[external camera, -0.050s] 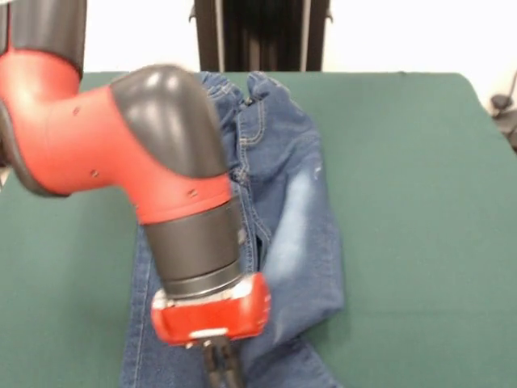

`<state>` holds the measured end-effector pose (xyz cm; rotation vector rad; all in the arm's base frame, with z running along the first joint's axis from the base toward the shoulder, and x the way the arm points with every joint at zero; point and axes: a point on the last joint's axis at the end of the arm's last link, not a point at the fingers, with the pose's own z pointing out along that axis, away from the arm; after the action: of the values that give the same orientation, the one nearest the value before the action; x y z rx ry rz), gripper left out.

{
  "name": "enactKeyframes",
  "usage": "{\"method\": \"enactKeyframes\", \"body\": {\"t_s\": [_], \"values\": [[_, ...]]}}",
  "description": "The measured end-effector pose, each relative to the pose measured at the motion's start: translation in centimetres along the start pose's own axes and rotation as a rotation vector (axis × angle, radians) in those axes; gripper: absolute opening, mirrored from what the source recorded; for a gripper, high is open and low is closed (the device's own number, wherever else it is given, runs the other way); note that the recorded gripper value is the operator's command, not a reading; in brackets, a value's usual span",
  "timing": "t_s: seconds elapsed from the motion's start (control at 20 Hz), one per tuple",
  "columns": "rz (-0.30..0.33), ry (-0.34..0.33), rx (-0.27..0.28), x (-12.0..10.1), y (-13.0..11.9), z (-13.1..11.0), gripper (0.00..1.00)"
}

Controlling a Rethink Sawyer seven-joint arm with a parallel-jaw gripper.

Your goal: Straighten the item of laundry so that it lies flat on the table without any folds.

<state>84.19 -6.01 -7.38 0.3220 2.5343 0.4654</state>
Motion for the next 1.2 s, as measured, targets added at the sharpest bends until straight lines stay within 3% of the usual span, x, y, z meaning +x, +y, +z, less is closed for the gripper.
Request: {"method": "enactKeyframes", "body": {"t_s": [0.05,0.1,0.2,0.5,0.75,1.0,1.05,1.2], "values": [[0.031,-0.019,-0.025,-0.3,-0.3,0.1,0.0],[0.062,-0.038,-0.051,-0.6,-0.5,0.2,1.0],[0.098,-0.055,-0.089,-1.0,-0.4,0.4,1.0],[0.11,-0.096,-0.139,-1.3,-0.4,0.9,1.0],[0.087,-0.105,-0.128,-1.3,-0.2,1.0,1.0],[-0.018,-0.096,-0.076,-1.3,0.5,0.8,1.0],[-0.084,-0.088,-0.043,-1.3,1.1,0.4,1.0],[-0.182,-0.075,0.003,-2.0,2.3,-0.6,1.0]]}}
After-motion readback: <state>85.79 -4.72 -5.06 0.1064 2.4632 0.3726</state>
